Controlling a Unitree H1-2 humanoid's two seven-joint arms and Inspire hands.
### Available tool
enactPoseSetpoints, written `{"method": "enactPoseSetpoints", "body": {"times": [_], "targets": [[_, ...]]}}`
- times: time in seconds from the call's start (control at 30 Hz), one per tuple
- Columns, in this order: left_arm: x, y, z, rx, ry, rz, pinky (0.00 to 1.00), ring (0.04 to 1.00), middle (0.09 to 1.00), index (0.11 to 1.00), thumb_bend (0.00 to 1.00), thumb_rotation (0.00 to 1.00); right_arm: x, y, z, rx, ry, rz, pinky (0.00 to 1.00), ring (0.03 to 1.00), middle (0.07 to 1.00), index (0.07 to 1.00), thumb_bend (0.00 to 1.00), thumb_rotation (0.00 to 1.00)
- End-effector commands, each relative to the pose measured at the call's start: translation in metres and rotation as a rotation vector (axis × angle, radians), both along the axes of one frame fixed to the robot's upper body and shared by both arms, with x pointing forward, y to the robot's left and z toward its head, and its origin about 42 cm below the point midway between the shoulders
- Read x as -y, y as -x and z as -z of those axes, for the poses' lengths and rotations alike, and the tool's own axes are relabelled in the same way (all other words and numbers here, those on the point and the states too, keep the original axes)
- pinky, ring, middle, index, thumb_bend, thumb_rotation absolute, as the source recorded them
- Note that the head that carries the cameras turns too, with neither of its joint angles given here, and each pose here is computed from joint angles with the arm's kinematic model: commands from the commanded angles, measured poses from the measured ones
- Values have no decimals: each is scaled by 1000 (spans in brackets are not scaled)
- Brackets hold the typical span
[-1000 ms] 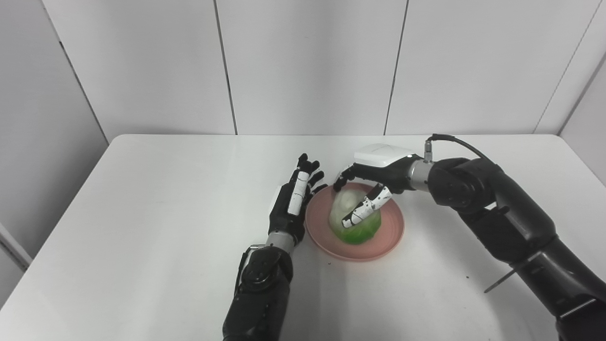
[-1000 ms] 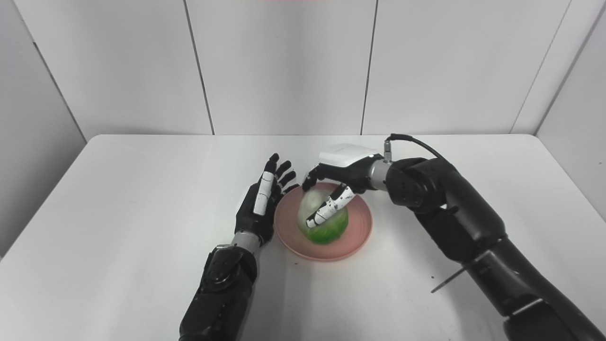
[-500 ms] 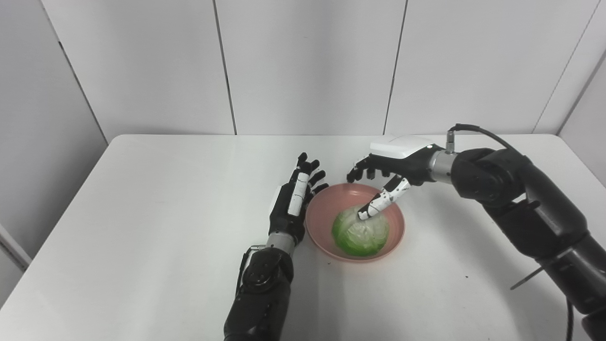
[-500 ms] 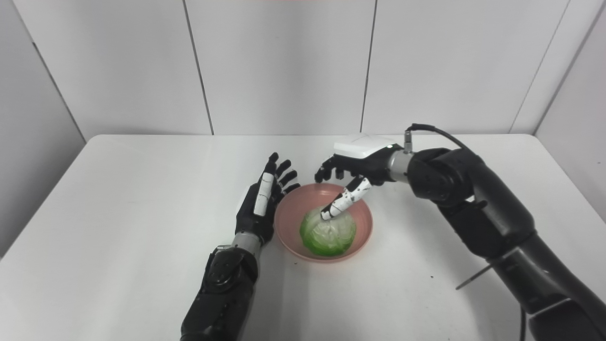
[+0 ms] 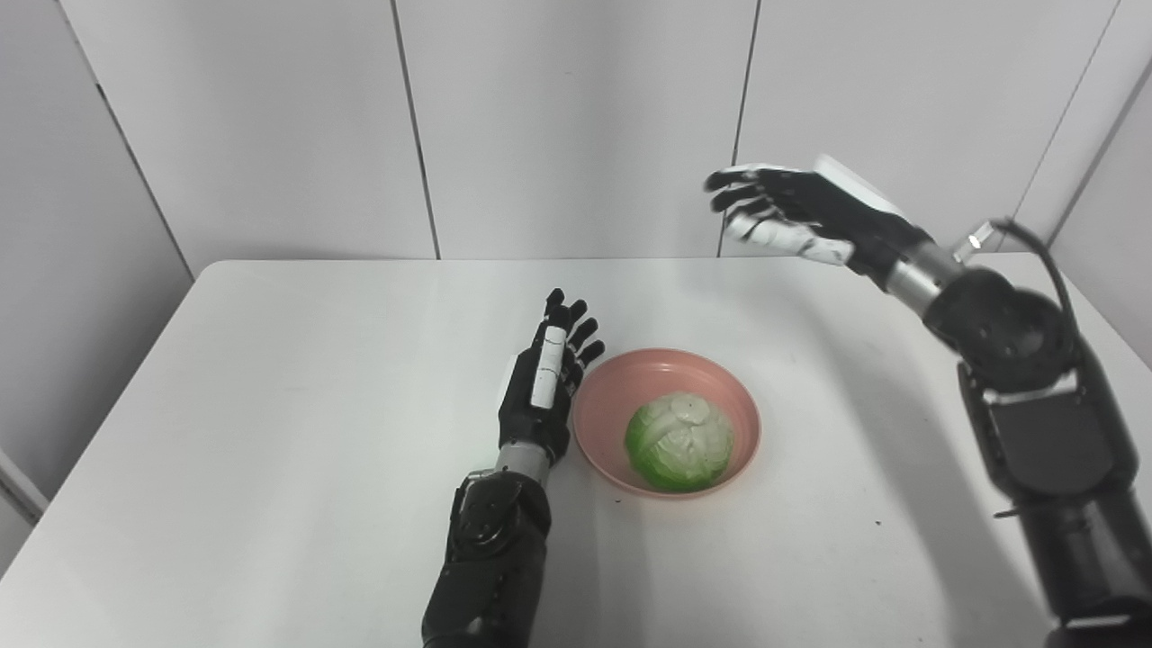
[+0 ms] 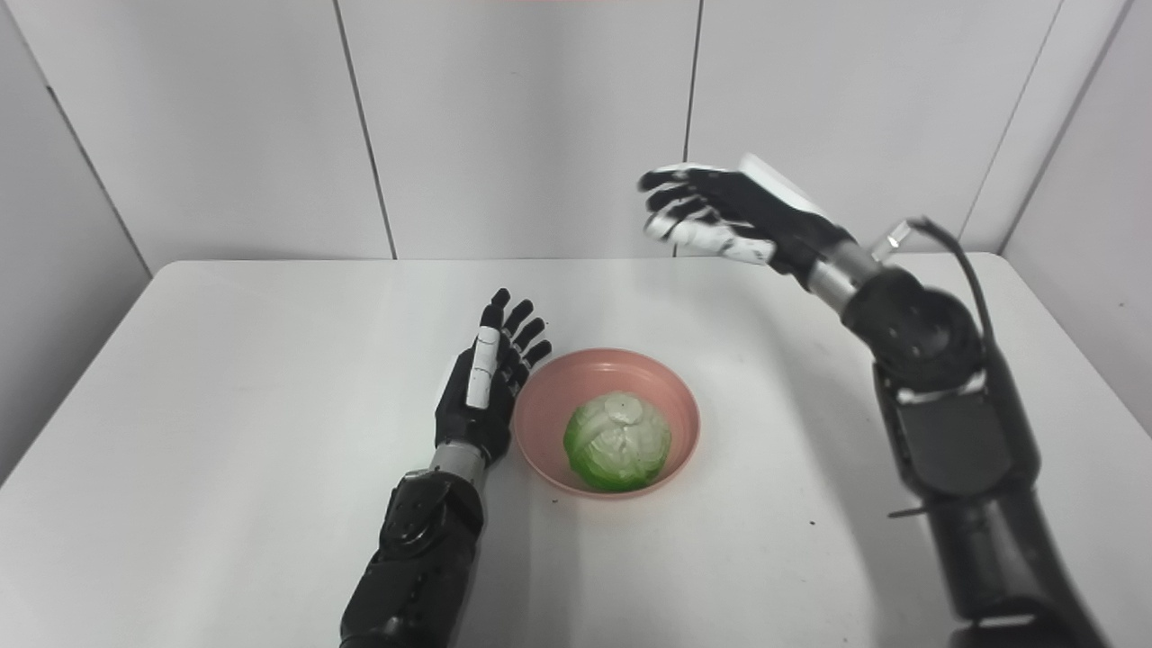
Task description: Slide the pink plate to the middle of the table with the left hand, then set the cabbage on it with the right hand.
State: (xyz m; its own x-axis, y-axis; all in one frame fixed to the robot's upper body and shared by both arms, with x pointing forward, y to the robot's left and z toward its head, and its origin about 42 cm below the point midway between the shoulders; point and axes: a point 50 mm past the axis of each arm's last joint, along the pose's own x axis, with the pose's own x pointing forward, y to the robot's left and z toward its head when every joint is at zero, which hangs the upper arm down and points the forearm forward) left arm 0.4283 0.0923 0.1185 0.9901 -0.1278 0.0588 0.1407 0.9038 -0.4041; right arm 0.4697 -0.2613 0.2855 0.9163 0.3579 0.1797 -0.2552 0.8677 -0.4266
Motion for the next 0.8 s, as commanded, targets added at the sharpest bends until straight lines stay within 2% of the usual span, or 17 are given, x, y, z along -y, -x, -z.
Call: {"method": "enactPoseSetpoints", "body": {"times": [0.0,0.1,0.2,0.33,0.47,0.57,0.77], "targets": [[-5,-5,-7,33,-46,-31,883,924,941,988,970,837,0,-3,-17,58,-182,53,703,763,832,852,910,949],[-9,-4,-9,60,-118,-79,899,921,927,979,934,862,-6,3,9,43,-360,131,734,792,867,868,912,926],[-9,-1,-8,71,-155,-121,948,930,915,964,904,868,-11,8,27,40,-423,178,749,795,911,899,894,925],[-7,3,-1,88,-240,-149,988,949,928,930,933,819,-21,13,60,-6,-505,219,830,841,935,912,898,907],[-4,5,3,110,-307,-168,970,936,927,920,943,795,-26,13,84,-32,-428,241,920,903,951,938,905,977],[-2,2,2,126,-356,-176,974,942,926,941,928,847,-30,15,96,-56,-380,270,913,889,921,914,876,994],[-1,1,6,134,-358,-170,871,911,908,944,883,815,-40,24,114,-79,-372,272,881,873,932,908,885,987]]}}
